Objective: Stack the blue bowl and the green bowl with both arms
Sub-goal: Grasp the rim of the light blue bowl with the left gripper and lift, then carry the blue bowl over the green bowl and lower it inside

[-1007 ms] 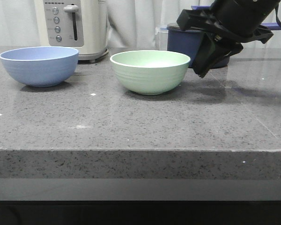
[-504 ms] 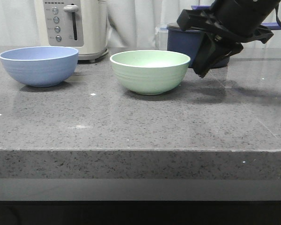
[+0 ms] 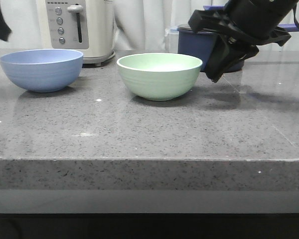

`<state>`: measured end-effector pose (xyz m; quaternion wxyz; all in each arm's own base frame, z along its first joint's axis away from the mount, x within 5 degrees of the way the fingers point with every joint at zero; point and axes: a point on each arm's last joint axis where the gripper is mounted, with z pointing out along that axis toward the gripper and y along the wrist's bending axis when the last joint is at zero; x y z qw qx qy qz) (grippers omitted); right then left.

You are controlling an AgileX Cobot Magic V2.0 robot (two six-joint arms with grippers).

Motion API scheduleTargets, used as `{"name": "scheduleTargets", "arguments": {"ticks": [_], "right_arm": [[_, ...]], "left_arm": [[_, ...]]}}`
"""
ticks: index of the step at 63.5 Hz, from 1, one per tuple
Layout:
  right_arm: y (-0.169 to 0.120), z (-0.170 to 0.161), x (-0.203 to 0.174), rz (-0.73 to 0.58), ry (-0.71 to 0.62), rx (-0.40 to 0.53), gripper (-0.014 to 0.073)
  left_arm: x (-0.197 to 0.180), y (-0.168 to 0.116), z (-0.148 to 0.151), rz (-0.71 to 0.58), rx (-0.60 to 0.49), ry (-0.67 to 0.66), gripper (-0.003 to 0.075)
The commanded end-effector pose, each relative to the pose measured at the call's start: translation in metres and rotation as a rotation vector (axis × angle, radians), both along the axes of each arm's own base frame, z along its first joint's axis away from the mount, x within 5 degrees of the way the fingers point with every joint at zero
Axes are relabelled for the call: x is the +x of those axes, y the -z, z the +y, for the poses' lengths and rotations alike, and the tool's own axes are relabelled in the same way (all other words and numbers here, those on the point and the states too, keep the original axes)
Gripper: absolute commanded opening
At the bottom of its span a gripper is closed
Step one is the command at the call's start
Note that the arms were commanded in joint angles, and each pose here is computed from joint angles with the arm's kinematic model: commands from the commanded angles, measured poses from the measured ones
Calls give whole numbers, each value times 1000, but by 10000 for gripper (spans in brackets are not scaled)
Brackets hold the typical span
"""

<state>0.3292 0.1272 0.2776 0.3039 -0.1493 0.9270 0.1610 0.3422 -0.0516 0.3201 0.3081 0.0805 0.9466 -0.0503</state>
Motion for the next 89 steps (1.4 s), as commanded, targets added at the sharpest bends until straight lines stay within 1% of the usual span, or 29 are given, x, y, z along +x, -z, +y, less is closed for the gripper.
{"name": "scheduleTargets", "arguments": {"ticks": [1,14,21,25,30,38,44,50,57,62,72,82,89], "right_arm": [[-24,-2,-1,-98,14,35,-63],[-24,-2,-1,-98,14,35,-63],[-24,-2,-1,-98,14,35,-63],[-24,-2,-1,-98,14,35,-63],[-24,-2,-1,-98,14,35,-63],[-24,-2,-1,-98,14,35,-63],[-24,-2,-1,-98,14,35,-63],[-24,-2,-1,-98,14,35,-63],[-24,-2,-1,-98,14,35,-63],[-24,-2,-1,-98,14,35,-63],[-24,-2,-1,-98,14,35,-63],[-24,-2,-1,-98,14,35,-63],[-24,-2,-1,-98,14,35,-63]], "left_arm": [[11,-15,-6,-92,-24,6,386],[38,5,-8,-77,-13,3,385],[43,9,-9,-95,-15,0,384],[44,10,-9,-99,-15,-1,366],[44,10,-9,-100,-15,-1,287],[44,10,-9,-98,-15,-1,131],[44,10,-9,-94,-15,0,43],[43,10,-9,-87,-14,0,-19],[43,10,-9,-87,-14,1,-20],[41,4,-9,-88,-21,1,-20],[35,-32,-16,-150,-44,22,-20],[27,-65,-43,-200,-73,98,-20],[23,-77,-68,-234,-87,166,-20]]}}
